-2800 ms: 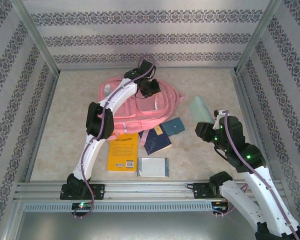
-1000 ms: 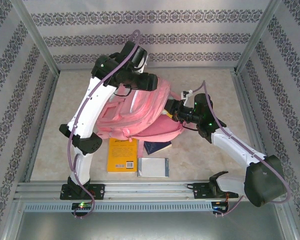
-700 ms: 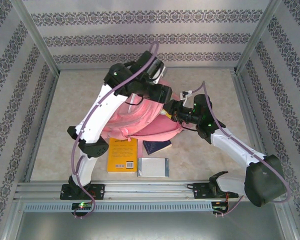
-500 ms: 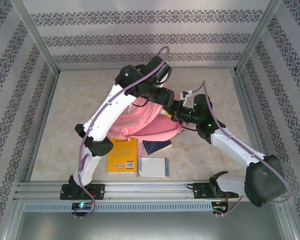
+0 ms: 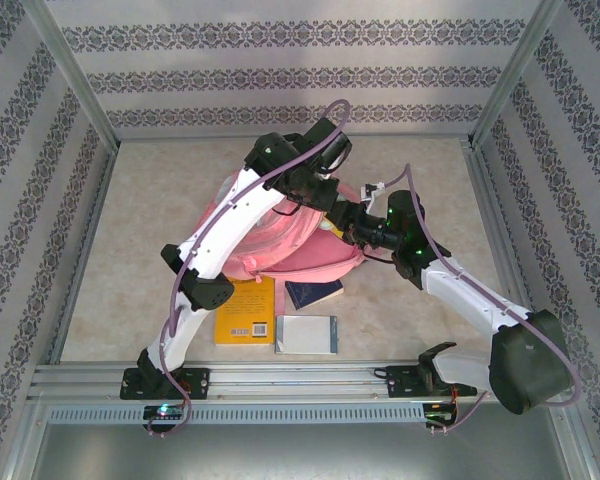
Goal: Pack the student bag
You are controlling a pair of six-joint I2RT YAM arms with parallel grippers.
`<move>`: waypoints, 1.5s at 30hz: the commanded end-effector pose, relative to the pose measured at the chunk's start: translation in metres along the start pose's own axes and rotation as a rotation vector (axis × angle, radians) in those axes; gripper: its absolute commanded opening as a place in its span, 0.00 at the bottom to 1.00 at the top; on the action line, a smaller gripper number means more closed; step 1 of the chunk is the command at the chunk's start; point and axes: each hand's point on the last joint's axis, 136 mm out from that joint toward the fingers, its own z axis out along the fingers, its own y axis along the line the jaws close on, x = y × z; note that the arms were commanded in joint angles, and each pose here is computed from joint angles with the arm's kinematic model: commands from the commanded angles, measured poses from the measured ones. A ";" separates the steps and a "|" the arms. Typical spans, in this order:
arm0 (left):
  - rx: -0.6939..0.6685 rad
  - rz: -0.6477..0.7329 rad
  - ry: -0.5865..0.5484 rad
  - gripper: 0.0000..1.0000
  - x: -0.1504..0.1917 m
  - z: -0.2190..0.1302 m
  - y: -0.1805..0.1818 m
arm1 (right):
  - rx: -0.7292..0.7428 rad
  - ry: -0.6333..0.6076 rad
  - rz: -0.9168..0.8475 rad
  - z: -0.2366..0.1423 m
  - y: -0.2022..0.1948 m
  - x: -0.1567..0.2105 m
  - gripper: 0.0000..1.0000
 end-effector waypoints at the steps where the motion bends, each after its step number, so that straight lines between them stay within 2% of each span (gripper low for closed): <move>1: 0.007 0.008 0.022 0.05 0.007 0.000 -0.005 | -0.167 -0.003 -0.149 -0.009 0.053 0.003 0.34; 3: 0.007 0.005 0.014 0.00 0.005 -0.003 -0.003 | -0.164 -0.010 -0.153 -0.009 0.053 0.002 0.33; 7: 0.002 -0.020 -0.028 0.00 -0.003 -0.017 0.006 | -0.114 -0.016 -0.171 -0.010 0.042 0.003 0.31; 12: 0.004 -0.079 -0.109 0.00 -0.015 -0.054 0.031 | 0.014 -0.020 -0.161 -0.018 0.006 0.005 0.29; 16: -0.025 -0.049 -0.132 0.00 -0.011 -0.076 0.042 | 0.084 -0.005 -0.170 -0.025 -0.016 0.013 0.29; 26: -0.120 -0.011 -0.219 0.00 -0.005 -0.125 0.071 | 0.225 0.125 -0.137 -0.015 -0.053 0.034 0.28; 32: -0.149 0.014 -0.244 0.00 -0.002 -0.140 0.078 | 0.281 0.102 -0.142 -0.002 -0.047 0.024 0.27; 36: -0.161 0.045 -0.245 0.00 -0.003 -0.140 0.080 | 0.175 0.211 -0.011 0.026 -0.023 0.027 0.31; 38: -0.162 0.057 -0.244 0.00 -0.004 -0.139 0.080 | 0.156 0.225 0.000 0.035 -0.015 0.028 0.32; 41: -0.155 0.067 -0.246 0.00 -0.005 -0.138 0.077 | 0.170 0.184 -0.025 0.046 -0.003 0.022 0.32; 45: -0.135 0.078 -0.250 0.00 -0.009 -0.134 0.073 | 0.223 0.139 0.077 0.067 -0.010 0.008 0.38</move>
